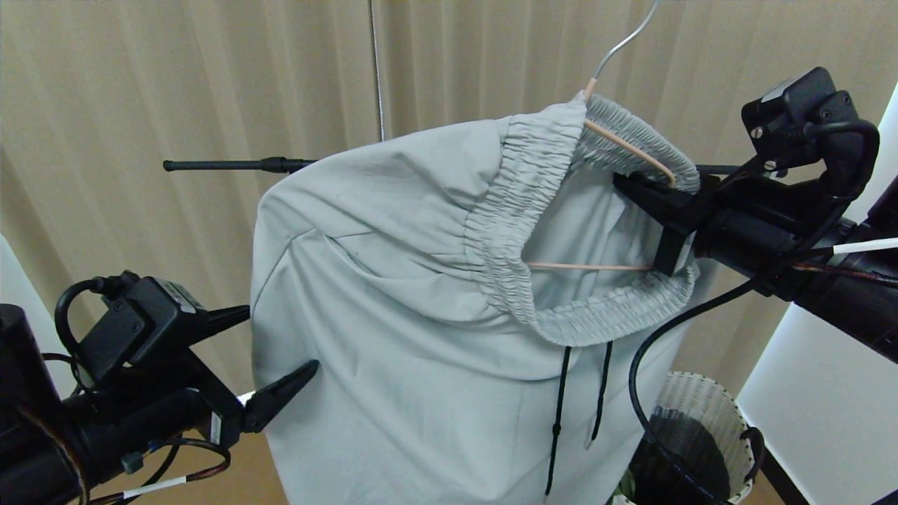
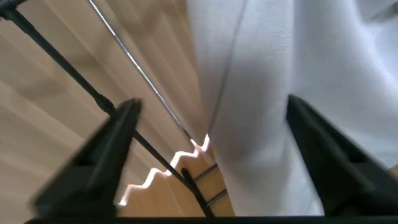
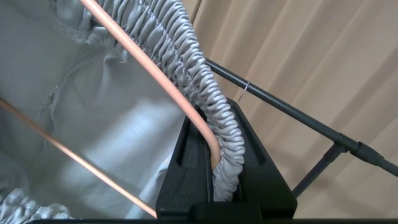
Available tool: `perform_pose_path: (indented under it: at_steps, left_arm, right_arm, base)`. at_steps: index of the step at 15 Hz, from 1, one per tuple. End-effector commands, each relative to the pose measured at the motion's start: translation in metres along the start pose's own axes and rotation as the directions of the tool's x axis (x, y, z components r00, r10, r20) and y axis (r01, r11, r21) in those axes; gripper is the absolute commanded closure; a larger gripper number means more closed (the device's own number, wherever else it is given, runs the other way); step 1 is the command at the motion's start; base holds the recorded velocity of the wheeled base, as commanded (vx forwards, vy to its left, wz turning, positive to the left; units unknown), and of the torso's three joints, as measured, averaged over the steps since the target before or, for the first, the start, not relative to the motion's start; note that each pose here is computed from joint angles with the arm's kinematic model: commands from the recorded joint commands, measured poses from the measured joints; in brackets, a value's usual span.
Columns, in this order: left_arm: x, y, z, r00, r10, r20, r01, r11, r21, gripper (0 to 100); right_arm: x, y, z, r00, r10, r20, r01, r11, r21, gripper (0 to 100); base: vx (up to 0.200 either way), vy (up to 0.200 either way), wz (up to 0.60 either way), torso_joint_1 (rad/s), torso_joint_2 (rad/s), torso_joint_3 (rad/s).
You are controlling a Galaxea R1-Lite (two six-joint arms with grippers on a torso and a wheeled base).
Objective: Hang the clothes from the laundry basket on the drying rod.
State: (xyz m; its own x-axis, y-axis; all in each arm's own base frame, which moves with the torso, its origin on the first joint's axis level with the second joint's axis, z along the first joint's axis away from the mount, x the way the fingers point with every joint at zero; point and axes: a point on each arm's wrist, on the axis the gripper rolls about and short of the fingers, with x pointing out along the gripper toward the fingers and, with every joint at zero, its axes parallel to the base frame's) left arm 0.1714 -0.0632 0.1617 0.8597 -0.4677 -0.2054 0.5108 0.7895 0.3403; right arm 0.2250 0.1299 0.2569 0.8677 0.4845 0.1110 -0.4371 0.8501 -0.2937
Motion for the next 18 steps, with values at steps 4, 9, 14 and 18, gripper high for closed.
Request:
perform_pose_path:
  at_steps: [4,9,14,18]
  left_arm:
    - [-0.001,0.009,-0.011,0.997,0.056,-0.053,-0.057,0.998,-0.005,100]
    - [-0.011,0.032,-0.029,0.971,0.192,-0.141,-0.187,0.981,0.043,100]
    - [-0.012,0.043,-0.044,0.947,0.242,-0.213,-0.229,0.97,0.084,100]
    - [-0.008,0.045,-0.044,0.949,0.247,-0.197,-0.236,0.968,0.081,100]
  right_arm:
    - [-0.001,0.0,0.002,1.0,-0.005,0.004,0.005,1.0,-0.002,100]
    - [-0.001,-0.002,0.003,1.0,-0.016,0.004,0.016,1.0,-0.002,100]
    - [-0.002,-0.017,-0.001,0.997,-0.071,-0.019,0.071,0.997,-0.01,100]
    - [-0.005,-0.018,0.0,0.997,-0.065,-0.033,0.064,0.998,-0.012,100]
  base:
    - [0.0,0.0,0.0,0.0,0.0,0.0]
    - [0.0,0.0,0.0,0.0,0.0,0.0]
    - [0.0,0.0,0.0,0.0,0.0,0.0]
    - [0.0,0.0,0.0,0.0,0.0,0.0]
